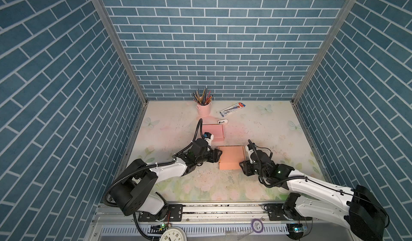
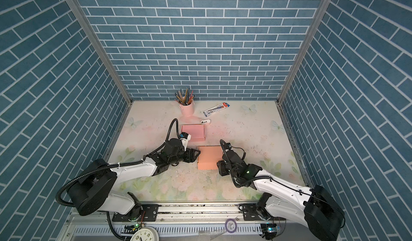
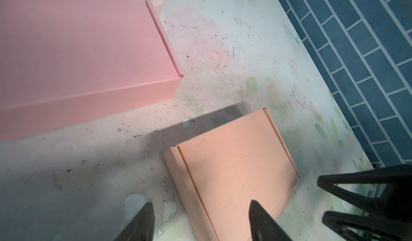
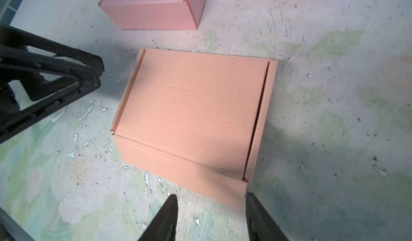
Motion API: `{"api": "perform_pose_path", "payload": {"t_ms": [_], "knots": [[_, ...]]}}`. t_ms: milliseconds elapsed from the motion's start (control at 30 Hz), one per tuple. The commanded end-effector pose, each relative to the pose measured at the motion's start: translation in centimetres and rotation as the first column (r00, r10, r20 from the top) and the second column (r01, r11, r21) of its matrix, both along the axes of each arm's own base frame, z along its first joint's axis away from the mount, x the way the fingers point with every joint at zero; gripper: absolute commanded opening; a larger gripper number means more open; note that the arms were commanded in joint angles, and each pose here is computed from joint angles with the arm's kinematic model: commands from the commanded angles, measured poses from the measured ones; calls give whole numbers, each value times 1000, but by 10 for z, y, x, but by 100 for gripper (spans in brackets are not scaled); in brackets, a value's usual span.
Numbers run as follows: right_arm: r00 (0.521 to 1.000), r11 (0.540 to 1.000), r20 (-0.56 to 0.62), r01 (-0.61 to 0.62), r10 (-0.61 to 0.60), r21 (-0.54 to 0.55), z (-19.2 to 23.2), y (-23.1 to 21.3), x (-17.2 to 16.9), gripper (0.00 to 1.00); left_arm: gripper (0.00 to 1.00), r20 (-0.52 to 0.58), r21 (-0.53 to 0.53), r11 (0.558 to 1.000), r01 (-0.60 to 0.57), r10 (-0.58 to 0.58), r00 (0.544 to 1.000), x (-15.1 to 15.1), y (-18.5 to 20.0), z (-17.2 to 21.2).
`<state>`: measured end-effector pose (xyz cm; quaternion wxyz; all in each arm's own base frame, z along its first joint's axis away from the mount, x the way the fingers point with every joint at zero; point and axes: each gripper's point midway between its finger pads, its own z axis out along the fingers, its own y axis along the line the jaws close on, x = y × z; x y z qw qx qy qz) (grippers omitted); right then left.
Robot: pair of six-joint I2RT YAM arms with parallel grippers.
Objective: Fold the paper box
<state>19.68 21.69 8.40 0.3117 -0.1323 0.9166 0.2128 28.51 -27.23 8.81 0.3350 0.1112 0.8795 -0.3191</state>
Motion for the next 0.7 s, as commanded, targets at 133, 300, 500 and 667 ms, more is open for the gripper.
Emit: {"api": "perform_pose_path", "payload": {"t_ms": [133, 300, 500, 667], "knots": [[998, 999, -39, -40, 41, 29, -4, 2, -12, 45, 73, -17, -23, 993, 114, -114, 993, 26, -20, 12], [997, 996, -42, -65, 67, 64, -3, 9, -15, 44, 75, -15, 12, 993, 121, -121, 993, 48, -28, 8], [995, 995, -54, -75, 79, 68, -8, 13, -16, 44, 76, -32, 50, 988, 147, -146, 989, 62, -36, -9], [995, 995, -63, -76, 80, 62, -14, 13, -16, 44, 76, -53, 45, 984, 174, -171, 984, 66, -44, -19]]}}
